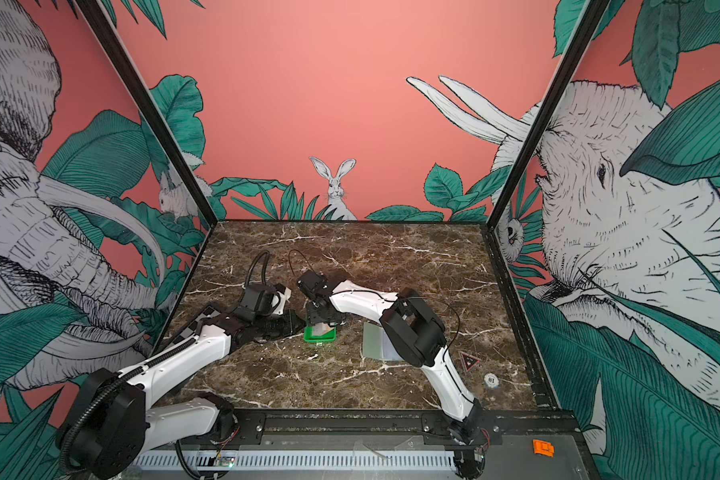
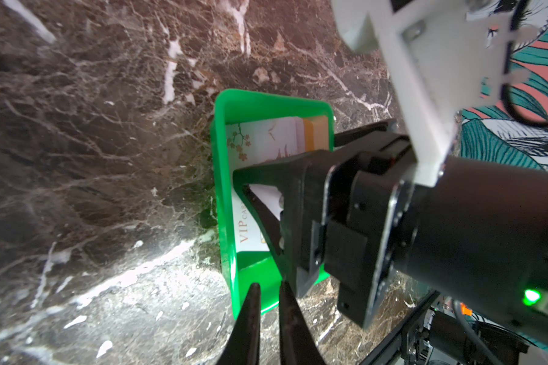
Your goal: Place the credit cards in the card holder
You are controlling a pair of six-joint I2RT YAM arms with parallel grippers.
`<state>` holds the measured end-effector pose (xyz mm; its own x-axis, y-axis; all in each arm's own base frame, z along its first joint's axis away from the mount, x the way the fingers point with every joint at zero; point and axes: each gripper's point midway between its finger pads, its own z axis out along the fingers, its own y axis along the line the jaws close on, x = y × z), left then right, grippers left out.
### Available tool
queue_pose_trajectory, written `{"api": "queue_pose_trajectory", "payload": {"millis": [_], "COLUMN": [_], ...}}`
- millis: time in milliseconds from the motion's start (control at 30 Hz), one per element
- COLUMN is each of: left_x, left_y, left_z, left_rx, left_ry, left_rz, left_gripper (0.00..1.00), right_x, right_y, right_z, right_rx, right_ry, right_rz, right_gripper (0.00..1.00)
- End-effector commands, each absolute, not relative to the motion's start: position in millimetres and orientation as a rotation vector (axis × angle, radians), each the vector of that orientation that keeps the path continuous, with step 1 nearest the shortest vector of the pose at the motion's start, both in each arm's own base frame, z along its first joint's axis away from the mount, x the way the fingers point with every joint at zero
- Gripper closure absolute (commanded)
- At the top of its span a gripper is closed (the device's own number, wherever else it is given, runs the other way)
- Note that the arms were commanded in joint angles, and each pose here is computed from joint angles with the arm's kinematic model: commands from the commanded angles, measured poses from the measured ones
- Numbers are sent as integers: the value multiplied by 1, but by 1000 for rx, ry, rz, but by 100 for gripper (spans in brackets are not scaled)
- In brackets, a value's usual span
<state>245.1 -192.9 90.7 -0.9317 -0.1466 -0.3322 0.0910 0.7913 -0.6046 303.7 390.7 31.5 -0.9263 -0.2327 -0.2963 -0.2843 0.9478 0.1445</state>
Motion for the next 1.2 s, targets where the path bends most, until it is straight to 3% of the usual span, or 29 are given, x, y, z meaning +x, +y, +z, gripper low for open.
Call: {"api": "queue_pose_trajectory", "payload": {"millis": [0,167,267,733,1167], "left_x": [246,248,248,252,258], "left_y": [-197,-200,-202,-212,-217], "left_z": [94,93,91,84,67], "left_rx": [-38,-41,-39,-25,-1], "left_ry": [2595,2593,2598,2624,2680], "left_rz": [-957,-976,-985,-964,-828], "left_gripper": [85,85,84,84,87], "right_x": [299,299,300,302,302], "right_y": [380,380,383,383,374], "right_z": [18,19,22,52,60], "right_rx": [-408,-402,-401,-384,-349], "right_ry": [2849,2845,2840,2772,2753], "right_rz": [161,169,195,361,535], "right_gripper": [34,40,34,24,22]}}
